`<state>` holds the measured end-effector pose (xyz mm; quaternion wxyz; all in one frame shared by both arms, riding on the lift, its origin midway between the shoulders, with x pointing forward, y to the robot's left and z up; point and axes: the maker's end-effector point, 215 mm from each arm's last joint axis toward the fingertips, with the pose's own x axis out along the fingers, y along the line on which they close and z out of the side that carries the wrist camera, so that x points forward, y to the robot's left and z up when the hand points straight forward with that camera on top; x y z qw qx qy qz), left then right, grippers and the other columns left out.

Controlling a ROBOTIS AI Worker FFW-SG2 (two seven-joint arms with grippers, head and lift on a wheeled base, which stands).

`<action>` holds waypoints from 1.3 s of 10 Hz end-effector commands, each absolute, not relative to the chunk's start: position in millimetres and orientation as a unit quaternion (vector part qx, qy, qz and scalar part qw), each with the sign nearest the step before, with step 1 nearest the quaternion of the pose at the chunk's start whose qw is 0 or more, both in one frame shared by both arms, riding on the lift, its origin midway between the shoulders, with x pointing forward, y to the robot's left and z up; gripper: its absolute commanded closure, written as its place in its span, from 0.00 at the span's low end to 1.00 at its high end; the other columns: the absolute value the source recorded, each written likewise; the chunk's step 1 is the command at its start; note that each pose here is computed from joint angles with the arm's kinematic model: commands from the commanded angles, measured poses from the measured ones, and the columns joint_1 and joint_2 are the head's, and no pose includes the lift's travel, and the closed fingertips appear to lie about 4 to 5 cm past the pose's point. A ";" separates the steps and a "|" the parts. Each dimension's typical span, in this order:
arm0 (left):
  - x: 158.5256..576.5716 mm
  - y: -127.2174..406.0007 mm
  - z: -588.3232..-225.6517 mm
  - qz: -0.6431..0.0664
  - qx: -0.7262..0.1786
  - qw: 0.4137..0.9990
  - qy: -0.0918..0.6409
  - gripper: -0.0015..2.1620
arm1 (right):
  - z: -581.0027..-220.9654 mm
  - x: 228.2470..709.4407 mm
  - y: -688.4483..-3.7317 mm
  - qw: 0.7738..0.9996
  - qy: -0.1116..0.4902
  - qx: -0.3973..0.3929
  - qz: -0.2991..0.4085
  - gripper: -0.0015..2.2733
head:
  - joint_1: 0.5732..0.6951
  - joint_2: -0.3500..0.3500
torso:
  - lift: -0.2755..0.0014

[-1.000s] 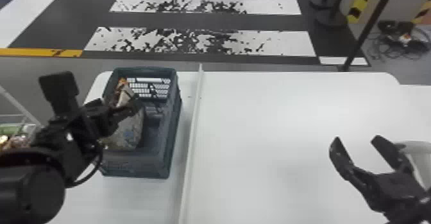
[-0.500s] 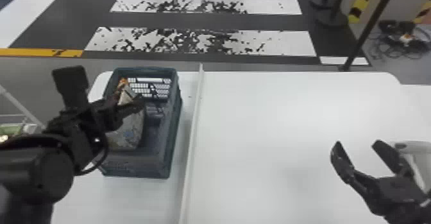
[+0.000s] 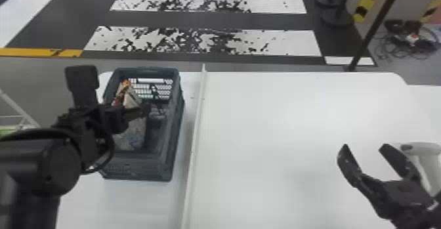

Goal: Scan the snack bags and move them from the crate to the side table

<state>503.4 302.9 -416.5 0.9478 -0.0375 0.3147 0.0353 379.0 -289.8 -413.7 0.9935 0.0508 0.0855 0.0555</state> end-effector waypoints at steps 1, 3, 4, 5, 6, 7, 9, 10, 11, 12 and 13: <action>498.7 300.6 -424.8 0.033 -0.035 0.940 0.337 0.04 | -414.7 377.6 -292.7 0.994 0.084 0.054 0.052 0.05 | 1.00 0.53 | 0.68; 496.7 300.4 -427.6 0.032 -0.035 0.939 0.341 0.18 | -410.2 376.2 -294.7 0.994 0.076 0.055 0.050 0.05 | 1.00 0.51 | 0.68; 495.7 299.4 -428.5 0.031 -0.034 0.938 0.342 0.38 | -407.1 375.8 -297.0 0.995 0.071 0.057 0.048 0.05 | 1.00 0.51 | 0.68; 493.6 298.7 -429.7 0.032 -0.030 0.938 0.344 0.59 | -406.6 374.9 -296.9 0.995 0.070 0.057 0.048 0.05 | 1.00 0.51 | 0.68; 491.9 299.3 -428.7 0.037 -0.028 0.938 0.343 0.76 | -404.1 373.8 -296.5 0.995 0.066 0.058 0.048 0.05 | 1.00 0.51 | 0.68; 487.4 299.3 -430.2 0.037 -0.027 0.938 0.344 0.81 | -400.7 373.2 -297.2 0.995 0.060 0.059 0.047 0.05 | 1.00 0.51 | 0.68; 482.6 295.7 -407.2 0.036 -0.022 0.946 0.322 0.86 | -397.2 370.9 -297.6 0.996 0.055 0.062 0.046 0.05 | 1.00 0.50 | 0.68; 480.3 295.4 -391.7 0.038 -0.016 0.951 0.307 0.86 | -395.5 370.3 -298.3 0.996 0.053 0.061 0.045 0.05 | 1.00 0.50 | 0.68; 479.1 292.8 -374.6 0.036 -0.013 0.956 0.290 0.86 | -390.5 369.2 -299.9 0.996 0.044 0.061 0.044 0.05 | 1.00 0.50 | 0.68; 478.9 288.6 -353.6 0.033 -0.010 0.963 0.266 0.86 | -387.4 368.5 -302.6 0.997 0.039 0.061 0.041 0.05 | 1.00 0.49 | 0.68; 475.6 285.4 -345.3 0.030 -0.007 0.966 0.257 0.86 | -384.6 367.7 -304.1 0.997 0.034 0.062 0.039 0.05 | 1.00 0.49 | 0.68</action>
